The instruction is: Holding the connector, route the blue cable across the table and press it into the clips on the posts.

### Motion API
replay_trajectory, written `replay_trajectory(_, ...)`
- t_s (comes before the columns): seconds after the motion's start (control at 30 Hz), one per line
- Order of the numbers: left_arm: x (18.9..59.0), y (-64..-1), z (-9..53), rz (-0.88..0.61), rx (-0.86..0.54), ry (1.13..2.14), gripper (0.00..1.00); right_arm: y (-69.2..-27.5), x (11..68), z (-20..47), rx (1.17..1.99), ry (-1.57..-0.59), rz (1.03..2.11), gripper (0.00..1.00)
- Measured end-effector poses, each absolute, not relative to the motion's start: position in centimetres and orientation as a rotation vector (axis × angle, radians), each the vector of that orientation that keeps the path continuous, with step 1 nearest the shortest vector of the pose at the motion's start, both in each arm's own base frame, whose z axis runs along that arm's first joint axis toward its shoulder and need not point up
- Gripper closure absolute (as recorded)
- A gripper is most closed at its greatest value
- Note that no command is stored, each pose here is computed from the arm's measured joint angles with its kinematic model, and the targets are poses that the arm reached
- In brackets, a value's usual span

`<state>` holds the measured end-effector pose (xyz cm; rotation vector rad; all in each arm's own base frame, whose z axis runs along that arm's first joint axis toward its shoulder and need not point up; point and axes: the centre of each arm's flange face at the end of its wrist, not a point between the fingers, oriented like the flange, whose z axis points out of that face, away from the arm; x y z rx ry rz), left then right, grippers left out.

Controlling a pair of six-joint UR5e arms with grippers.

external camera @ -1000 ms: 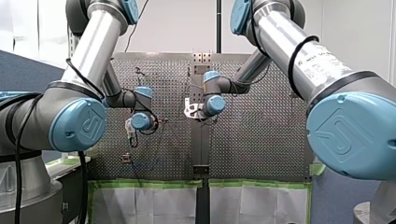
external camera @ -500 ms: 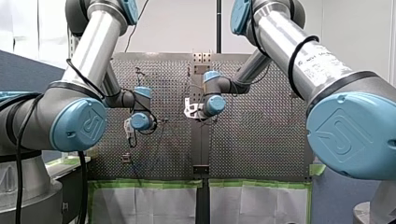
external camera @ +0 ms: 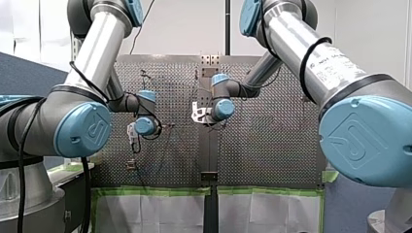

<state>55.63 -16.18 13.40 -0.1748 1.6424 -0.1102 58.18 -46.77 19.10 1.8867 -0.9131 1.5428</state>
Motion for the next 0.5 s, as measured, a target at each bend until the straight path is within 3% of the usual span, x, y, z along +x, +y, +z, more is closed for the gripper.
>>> replay_trajectory(0.5, 56.2, -15.0, 13.5, -0.089, -0.194, 1.640, 0.00, -46.8, 58.2, 19.1, 1.887, -0.913, 1.543, 1.00)
